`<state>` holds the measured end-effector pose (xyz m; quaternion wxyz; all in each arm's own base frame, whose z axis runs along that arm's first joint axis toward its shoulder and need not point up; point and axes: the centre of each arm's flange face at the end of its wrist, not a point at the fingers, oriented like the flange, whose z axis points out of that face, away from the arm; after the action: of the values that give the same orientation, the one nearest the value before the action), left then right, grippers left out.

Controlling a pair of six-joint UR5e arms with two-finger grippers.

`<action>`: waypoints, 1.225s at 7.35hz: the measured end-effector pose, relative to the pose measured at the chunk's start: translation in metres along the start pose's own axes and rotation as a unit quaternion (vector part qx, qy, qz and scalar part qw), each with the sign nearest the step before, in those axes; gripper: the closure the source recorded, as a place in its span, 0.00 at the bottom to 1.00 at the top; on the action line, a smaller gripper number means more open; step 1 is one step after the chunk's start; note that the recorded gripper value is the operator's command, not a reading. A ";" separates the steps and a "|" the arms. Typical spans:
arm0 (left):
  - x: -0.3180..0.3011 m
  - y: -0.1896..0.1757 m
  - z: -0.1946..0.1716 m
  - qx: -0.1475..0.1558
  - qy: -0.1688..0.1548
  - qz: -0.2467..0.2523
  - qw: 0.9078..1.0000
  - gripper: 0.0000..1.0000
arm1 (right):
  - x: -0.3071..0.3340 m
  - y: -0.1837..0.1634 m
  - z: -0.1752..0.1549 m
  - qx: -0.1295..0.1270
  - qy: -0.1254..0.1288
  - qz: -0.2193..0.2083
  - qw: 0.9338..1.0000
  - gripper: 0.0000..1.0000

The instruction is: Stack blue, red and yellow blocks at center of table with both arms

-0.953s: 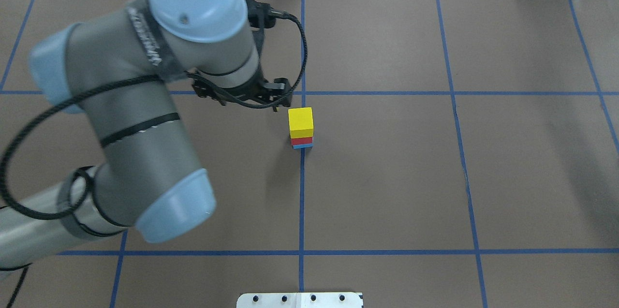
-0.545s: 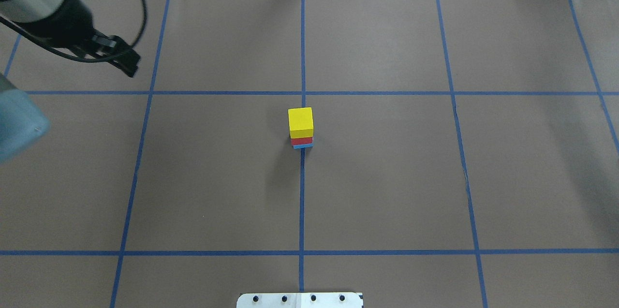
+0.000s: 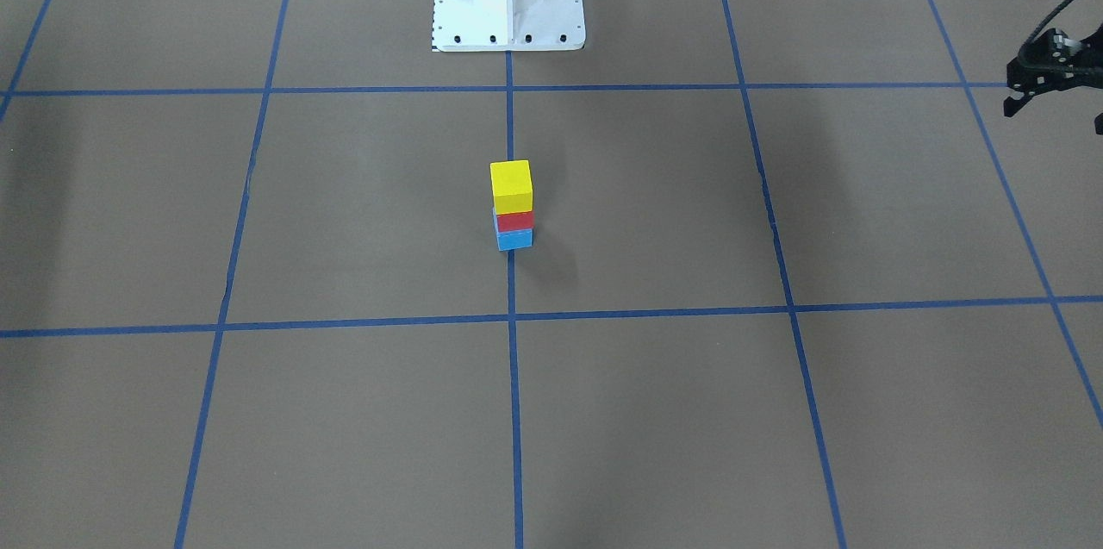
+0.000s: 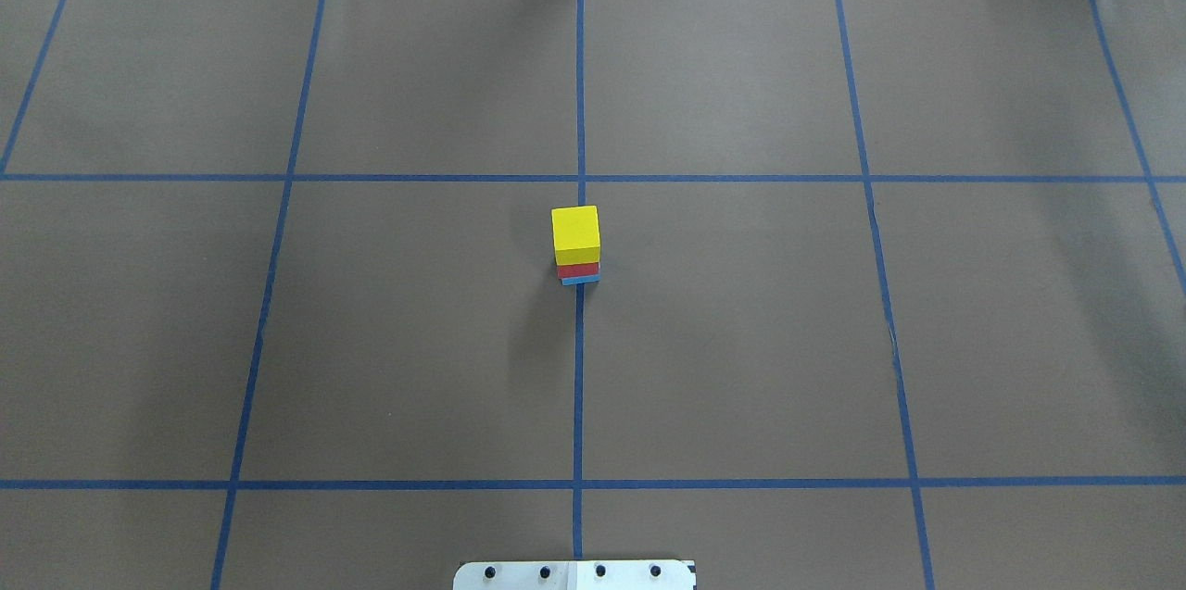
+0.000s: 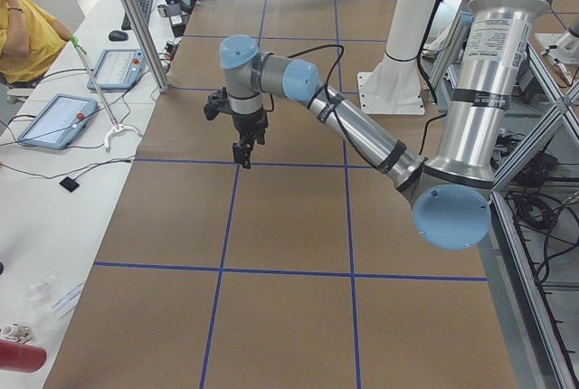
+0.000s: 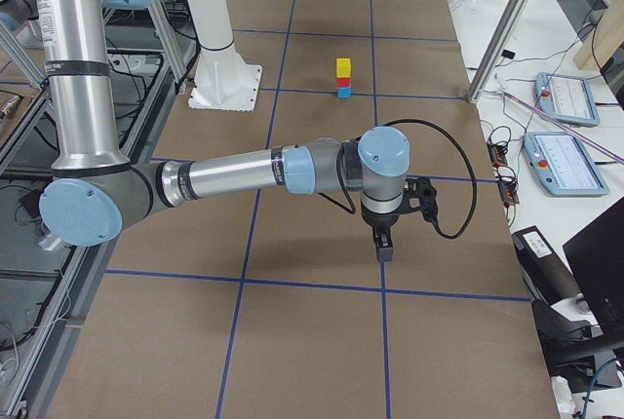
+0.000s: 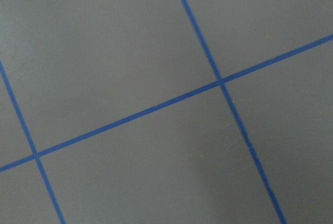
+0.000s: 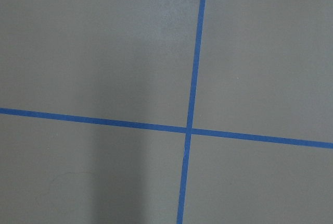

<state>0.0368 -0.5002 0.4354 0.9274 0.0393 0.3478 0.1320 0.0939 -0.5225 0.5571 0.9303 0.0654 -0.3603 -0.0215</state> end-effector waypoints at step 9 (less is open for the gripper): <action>-0.197 0.177 0.087 0.015 0.036 -0.141 0.989 0.00 | 0.014 0.013 0.016 -0.022 0.015 0.019 0.999 0.00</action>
<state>-0.0874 -0.3816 0.6553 0.9230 -0.0014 0.3847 -0.0042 0.0934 -0.5130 0.5793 0.9369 0.0385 -0.3473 -0.0107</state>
